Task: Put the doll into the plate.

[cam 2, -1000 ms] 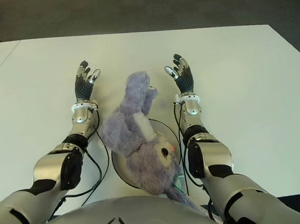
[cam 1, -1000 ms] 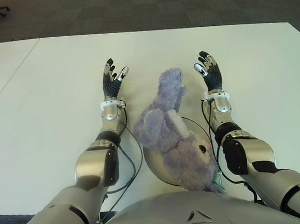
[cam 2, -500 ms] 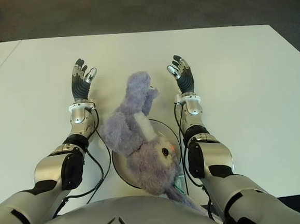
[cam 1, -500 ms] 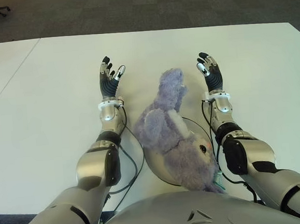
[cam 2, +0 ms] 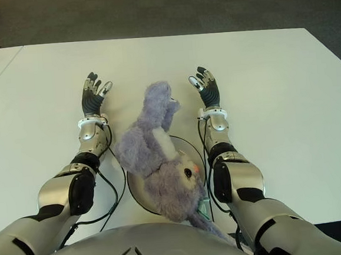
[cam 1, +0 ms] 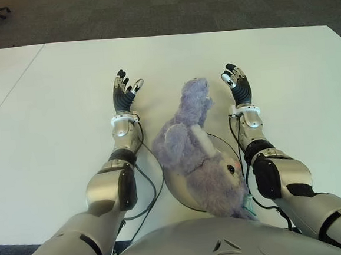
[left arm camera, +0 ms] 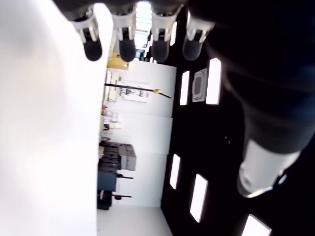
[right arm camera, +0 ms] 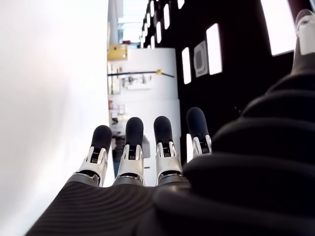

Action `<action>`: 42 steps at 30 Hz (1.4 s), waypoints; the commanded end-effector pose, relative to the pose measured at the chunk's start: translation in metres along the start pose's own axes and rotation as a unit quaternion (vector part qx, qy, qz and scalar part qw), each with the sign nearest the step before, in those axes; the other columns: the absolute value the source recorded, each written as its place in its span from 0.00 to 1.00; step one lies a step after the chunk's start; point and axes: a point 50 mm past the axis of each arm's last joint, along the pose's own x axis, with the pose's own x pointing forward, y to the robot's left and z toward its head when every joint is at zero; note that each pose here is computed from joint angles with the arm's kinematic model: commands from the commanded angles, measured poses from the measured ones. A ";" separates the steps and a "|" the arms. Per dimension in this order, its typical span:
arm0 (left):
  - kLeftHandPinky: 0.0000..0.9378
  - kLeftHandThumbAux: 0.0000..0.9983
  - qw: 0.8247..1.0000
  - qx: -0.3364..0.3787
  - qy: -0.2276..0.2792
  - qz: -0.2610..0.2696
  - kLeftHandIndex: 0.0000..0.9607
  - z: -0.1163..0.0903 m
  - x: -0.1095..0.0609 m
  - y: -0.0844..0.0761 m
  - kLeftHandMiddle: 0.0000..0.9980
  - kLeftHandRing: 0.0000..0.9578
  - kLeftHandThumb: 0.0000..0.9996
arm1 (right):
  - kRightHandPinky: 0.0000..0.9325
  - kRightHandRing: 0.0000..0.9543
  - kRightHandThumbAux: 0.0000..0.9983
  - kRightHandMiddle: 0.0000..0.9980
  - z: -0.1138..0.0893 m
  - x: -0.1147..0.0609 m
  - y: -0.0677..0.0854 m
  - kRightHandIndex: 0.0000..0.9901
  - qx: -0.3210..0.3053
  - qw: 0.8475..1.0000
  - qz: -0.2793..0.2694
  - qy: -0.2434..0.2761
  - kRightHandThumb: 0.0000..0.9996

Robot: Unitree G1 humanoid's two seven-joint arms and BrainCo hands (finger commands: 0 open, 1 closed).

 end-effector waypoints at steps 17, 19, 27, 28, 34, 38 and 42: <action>0.13 0.82 0.986 0.027 0.162 0.043 0.05 -0.068 -0.052 0.025 0.06 0.08 0.00 | 0.17 0.15 0.79 0.17 -0.073 -0.061 0.002 0.18 0.042 0.983 -0.061 0.168 0.00; 0.13 0.82 0.986 0.029 0.160 0.042 0.05 -0.068 -0.052 0.025 0.07 0.08 0.00 | 0.16 0.15 0.79 0.17 -0.073 -0.060 0.002 0.18 0.045 0.983 -0.061 0.167 0.00; 0.13 0.85 0.987 0.031 0.155 0.037 0.05 -0.067 -0.051 0.025 0.07 0.09 0.00 | 0.17 0.16 0.81 0.17 -0.072 -0.060 0.003 0.18 0.048 0.983 -0.061 0.165 0.00; 0.13 0.85 0.987 0.032 0.155 0.037 0.05 -0.067 -0.051 0.025 0.08 0.09 0.00 | 0.17 0.16 0.81 0.17 -0.072 -0.060 0.003 0.18 0.048 0.983 -0.061 0.165 0.00; 0.13 0.86 0.987 0.033 0.156 0.033 0.06 -0.067 -0.051 0.024 0.08 0.09 0.00 | 0.16 0.16 0.80 0.17 -0.072 -0.059 0.002 0.18 0.048 0.983 -0.060 0.166 0.00; 0.13 0.87 0.986 0.035 0.158 0.032 0.05 -0.067 -0.051 0.024 0.07 0.09 0.00 | 0.16 0.16 0.80 0.17 -0.073 -0.059 0.002 0.17 0.046 0.983 -0.059 0.167 0.00; 0.13 0.86 0.986 0.037 0.159 0.031 0.05 -0.067 -0.051 0.023 0.07 0.09 0.00 | 0.16 0.16 0.80 0.17 -0.072 -0.059 0.002 0.17 0.042 0.983 -0.059 0.168 0.00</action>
